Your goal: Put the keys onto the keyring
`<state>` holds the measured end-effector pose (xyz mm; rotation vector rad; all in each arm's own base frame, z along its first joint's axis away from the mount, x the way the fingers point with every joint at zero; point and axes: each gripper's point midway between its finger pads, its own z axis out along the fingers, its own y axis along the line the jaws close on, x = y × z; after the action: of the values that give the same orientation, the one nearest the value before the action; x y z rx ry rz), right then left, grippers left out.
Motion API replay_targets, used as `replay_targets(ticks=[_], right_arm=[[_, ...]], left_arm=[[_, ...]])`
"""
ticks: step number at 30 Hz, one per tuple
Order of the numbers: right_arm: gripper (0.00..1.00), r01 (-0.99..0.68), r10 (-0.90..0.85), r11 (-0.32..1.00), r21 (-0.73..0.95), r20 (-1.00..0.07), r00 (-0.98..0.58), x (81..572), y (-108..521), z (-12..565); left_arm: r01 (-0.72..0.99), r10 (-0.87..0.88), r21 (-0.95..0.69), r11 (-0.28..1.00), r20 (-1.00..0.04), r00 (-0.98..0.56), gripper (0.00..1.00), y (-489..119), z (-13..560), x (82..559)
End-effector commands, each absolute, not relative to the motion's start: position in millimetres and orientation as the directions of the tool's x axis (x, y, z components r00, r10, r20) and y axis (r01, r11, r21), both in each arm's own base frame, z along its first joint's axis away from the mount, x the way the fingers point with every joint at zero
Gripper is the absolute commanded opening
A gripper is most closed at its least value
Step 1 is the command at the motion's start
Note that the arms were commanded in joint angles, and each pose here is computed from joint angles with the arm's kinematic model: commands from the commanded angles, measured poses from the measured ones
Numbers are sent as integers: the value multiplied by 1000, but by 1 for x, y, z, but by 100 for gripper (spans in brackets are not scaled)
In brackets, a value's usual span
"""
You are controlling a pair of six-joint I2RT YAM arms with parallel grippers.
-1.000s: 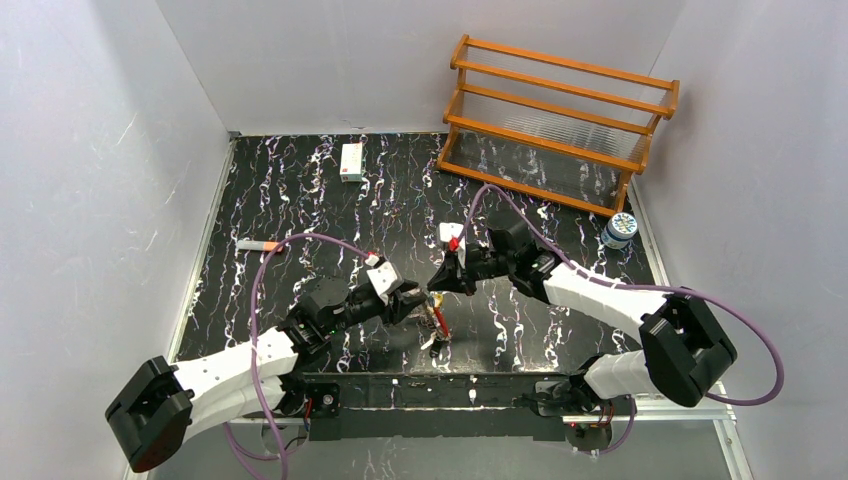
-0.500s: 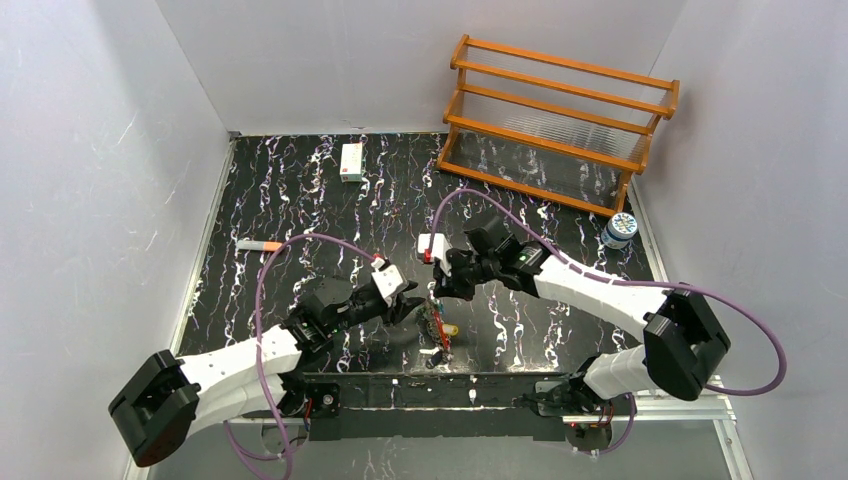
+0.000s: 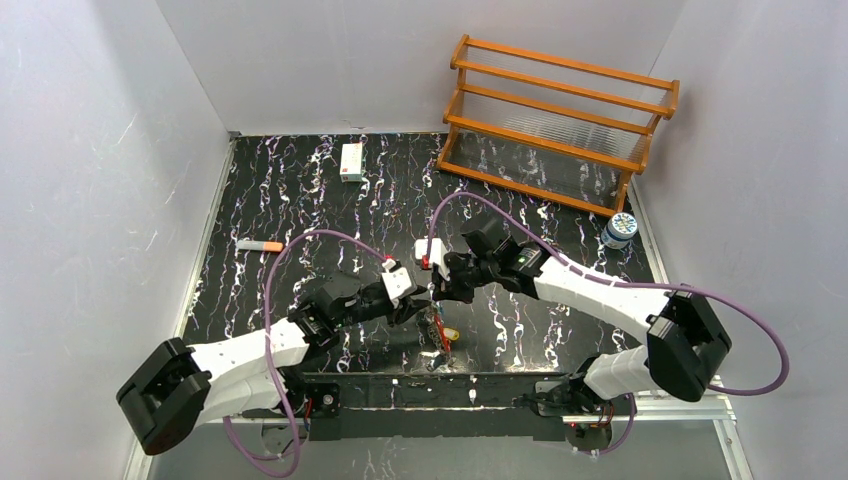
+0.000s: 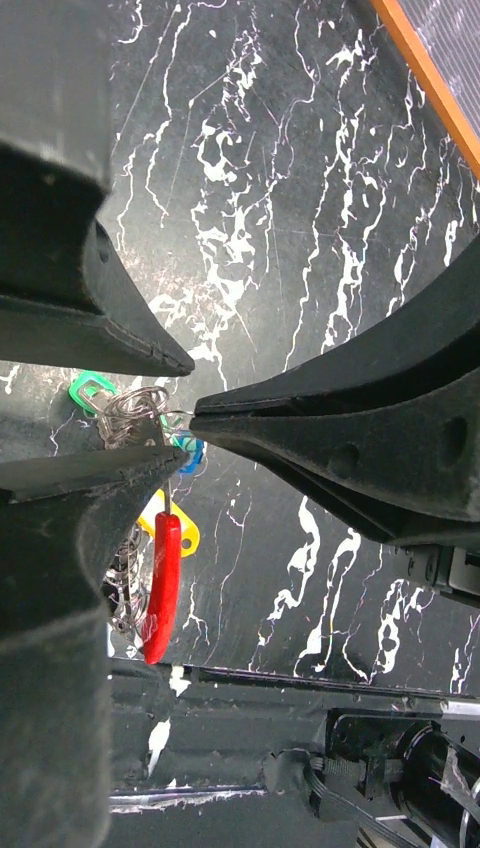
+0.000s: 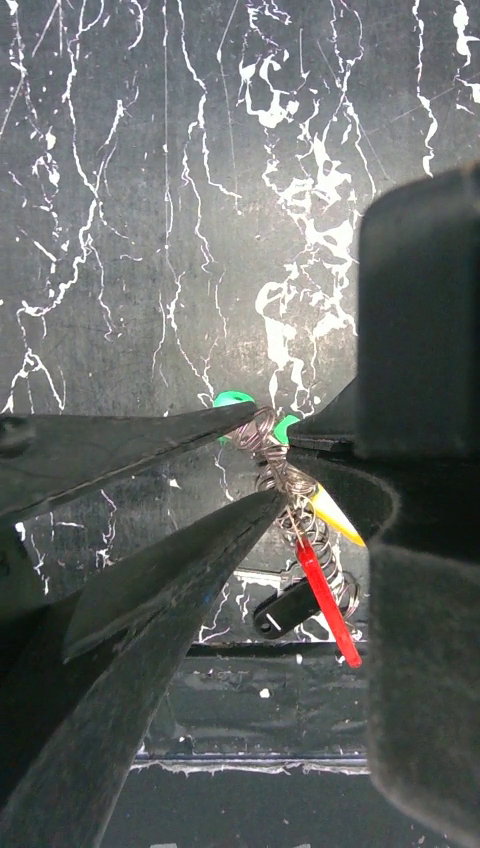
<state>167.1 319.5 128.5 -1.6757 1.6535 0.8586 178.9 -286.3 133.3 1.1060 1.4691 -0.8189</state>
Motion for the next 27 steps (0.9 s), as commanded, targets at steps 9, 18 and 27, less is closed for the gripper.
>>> replay_targets(ticks=[9, 18, 27], right_arm=[[1, -995, -493, -75, -72, -864, 100, 162, 336, 174], [1, -992, -493, -88, -93, -861, 125, 160, 337, 178], [1, -991, -504, -78, -111, -853, 135, 163, 336, 177]], left_arm=[[954, 170, 88, 285, -985, 40, 22, -299, 151, 178], [944, 182, 95, 316, -983, 38, 20, -295, 147, 183], [934, 196, 106, 342, -980, 40, 0, -292, 146, 187]])
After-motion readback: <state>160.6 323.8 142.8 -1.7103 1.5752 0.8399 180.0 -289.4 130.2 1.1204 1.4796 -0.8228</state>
